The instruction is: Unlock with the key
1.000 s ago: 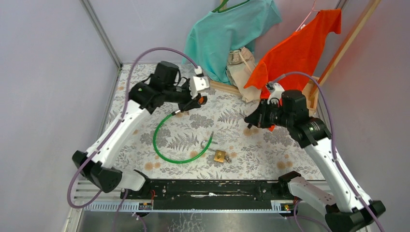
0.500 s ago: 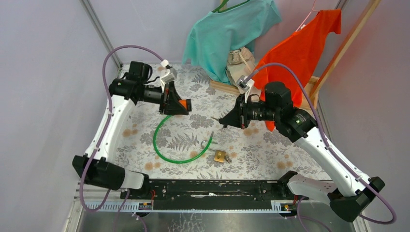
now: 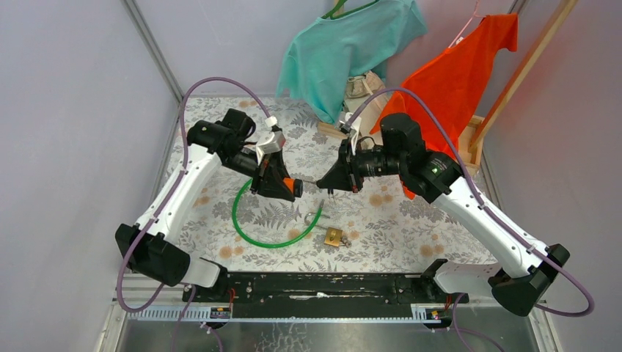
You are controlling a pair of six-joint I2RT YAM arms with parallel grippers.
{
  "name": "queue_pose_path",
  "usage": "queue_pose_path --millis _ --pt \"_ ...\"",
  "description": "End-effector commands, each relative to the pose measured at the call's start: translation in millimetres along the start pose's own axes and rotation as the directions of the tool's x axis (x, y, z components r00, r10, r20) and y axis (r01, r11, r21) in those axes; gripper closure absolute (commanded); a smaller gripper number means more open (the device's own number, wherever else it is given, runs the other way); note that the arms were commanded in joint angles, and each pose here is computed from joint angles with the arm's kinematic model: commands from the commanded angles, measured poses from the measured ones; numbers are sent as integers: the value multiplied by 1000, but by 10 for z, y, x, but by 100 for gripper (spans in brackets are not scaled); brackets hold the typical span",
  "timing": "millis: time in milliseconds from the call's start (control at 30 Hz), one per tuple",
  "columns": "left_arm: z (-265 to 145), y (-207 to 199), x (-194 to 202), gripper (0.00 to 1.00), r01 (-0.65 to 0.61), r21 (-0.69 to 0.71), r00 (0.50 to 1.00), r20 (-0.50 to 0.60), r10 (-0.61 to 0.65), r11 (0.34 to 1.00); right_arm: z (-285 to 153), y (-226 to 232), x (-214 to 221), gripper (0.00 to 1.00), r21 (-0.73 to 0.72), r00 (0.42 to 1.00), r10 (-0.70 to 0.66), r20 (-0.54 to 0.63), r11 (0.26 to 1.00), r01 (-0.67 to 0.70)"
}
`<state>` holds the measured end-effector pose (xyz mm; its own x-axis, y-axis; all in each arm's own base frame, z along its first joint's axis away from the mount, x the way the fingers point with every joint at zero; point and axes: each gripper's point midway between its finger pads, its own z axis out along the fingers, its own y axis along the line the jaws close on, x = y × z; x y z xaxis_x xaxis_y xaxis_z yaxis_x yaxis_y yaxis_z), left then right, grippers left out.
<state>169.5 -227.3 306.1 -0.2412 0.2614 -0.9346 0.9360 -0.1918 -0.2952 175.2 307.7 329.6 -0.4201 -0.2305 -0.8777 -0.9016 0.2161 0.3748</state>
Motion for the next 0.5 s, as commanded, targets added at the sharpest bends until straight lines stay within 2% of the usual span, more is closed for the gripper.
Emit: queue_pose_path --millis 0,200,467 --pt "63 -43 -57 100 -43 45 999 28 42 998 -40 245 -126 100 -60 995 -102 8 993 102" --pt "76 3 -16 100 -26 49 999 25 25 998 -40 303 31 100 -22 991 -123 -57 992 122" --pt "70 16 -55 100 -17 47 1000 26 16 999 -106 332 65 100 12 990 -124 -60 992 125"
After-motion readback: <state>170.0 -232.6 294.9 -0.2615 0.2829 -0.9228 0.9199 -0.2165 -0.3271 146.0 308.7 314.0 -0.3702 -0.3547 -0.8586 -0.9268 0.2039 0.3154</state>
